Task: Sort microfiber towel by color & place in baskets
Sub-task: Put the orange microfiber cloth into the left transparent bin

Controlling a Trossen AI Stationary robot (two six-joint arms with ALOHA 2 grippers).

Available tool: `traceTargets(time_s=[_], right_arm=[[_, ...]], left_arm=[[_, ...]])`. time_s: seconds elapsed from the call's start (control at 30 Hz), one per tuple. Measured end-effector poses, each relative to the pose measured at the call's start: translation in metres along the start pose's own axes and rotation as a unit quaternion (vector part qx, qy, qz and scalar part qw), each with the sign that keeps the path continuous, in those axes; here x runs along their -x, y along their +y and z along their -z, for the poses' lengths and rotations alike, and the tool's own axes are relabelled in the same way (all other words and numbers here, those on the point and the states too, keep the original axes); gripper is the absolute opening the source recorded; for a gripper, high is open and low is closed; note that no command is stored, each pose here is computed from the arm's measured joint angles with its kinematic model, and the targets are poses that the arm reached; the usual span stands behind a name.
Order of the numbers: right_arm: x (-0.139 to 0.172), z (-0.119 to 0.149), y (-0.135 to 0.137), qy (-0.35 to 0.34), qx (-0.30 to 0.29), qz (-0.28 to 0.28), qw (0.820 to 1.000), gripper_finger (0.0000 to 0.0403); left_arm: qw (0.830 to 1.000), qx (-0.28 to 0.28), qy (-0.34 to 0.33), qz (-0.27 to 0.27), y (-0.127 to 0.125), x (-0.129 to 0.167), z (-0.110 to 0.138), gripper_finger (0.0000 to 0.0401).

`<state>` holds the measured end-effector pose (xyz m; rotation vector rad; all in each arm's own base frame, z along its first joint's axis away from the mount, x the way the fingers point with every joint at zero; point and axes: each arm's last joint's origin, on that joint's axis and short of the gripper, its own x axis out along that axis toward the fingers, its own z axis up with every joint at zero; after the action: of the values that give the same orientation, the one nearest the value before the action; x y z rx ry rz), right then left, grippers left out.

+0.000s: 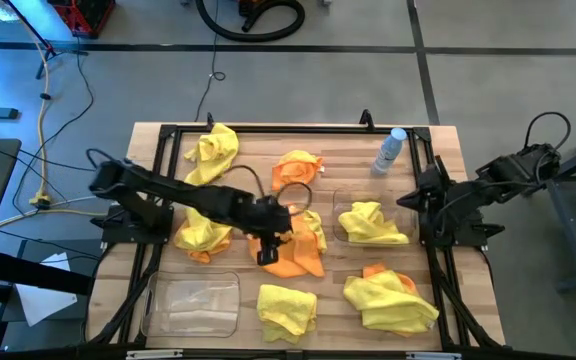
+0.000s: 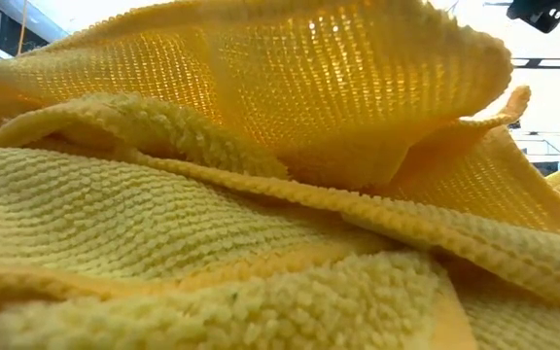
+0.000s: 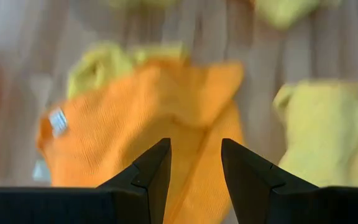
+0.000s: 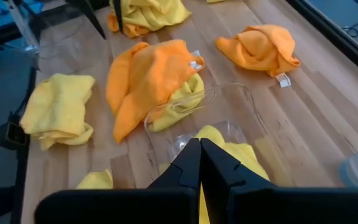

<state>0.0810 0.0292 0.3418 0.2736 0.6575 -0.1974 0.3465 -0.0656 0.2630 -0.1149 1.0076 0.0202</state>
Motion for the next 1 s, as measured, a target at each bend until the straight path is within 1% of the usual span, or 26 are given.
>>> traceTargets(time_s=[0.17,0.3,0.47,0.57,0.73,0.8,0.87,1.0], right_arm=[[0.000,0.003,-0.002,0.016,0.015,0.003,1.000,0.0000],[0.000,0.006,-0.004,0.035,0.024,0.015,0.999,0.0000],[-0.001,0.007,-0.005,0.042,0.027,0.021,0.999,0.0000],[-0.001,0.007,-0.005,0.042,0.027,0.021,0.999,0.0000],[-0.001,0.007,-0.005,0.042,0.030,0.021,0.998,0.0000],[-0.001,0.007,-0.005,0.042,0.030,0.021,0.998,0.0000],[-0.001,0.007,-0.005,0.042,0.031,0.021,0.998,0.0000],[-0.001,0.007,-0.005,0.040,0.031,0.024,0.998,0.0000]], left_arm=[[0.994,-0.013,0.108,-0.007,-0.005,-0.029,0.007,0.0131],[0.986,-0.008,0.168,0.017,-0.013,-0.052,0.015,0.0131],[0.979,-0.021,0.201,0.003,-0.022,-0.077,0.027,0.0125],[0.976,-0.025,0.216,-0.011,-0.024,-0.091,0.032,0.0119],[0.972,-0.022,0.233,-0.020,-0.023,-0.110,0.039,0.0108],[0.970,-0.018,0.241,-0.024,-0.023,-0.115,0.041,0.0098],[0.969,-0.019,0.244,-0.026,-0.023,-0.119,0.042,0.0078],[0.970,-0.006,0.239,-0.038,-0.022,-0.120,0.042,0.0015]])
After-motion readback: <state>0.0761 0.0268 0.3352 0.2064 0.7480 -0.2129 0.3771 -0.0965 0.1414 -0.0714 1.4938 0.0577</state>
